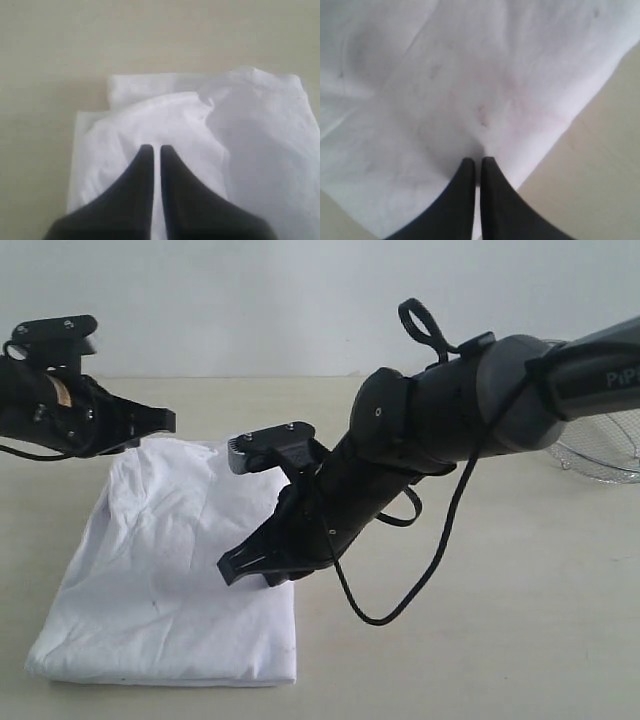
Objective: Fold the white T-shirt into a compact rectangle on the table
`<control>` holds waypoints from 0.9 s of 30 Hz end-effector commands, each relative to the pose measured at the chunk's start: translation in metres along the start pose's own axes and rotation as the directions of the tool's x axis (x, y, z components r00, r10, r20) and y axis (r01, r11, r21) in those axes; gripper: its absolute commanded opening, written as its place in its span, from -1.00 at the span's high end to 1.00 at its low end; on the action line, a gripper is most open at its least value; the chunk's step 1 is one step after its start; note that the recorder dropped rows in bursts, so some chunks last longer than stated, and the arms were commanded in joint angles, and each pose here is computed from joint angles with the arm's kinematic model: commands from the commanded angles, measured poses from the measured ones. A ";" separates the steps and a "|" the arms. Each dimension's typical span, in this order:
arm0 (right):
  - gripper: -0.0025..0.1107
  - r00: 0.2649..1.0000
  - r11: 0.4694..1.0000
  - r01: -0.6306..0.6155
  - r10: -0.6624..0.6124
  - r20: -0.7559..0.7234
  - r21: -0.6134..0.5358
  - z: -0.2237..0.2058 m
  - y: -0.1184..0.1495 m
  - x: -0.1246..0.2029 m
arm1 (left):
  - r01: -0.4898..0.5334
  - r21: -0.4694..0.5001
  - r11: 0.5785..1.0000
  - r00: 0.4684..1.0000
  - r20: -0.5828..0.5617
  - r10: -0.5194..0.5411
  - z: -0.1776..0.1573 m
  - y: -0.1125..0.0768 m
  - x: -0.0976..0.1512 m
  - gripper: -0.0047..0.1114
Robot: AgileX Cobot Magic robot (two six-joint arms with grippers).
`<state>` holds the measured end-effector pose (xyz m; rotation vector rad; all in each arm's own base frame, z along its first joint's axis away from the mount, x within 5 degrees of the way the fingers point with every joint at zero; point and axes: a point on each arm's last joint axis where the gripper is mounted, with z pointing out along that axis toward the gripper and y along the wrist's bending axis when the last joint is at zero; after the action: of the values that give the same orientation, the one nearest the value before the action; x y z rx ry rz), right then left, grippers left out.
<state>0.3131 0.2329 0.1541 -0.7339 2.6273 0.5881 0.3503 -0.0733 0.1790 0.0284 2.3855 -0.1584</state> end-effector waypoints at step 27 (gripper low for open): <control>0.96 0.988 0.996 0.090 -0.093 -0.125 -0.028 -0.022 0.021 0.010 | 0.021 -0.101 0.995 1.000 -0.011 -0.022 0.018 0.046 -0.022 0.84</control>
<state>0.2923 0.2381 0.1436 -0.8785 2.7749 0.5774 0.3856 -0.0318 0.1492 -0.0511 2.4400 -0.0620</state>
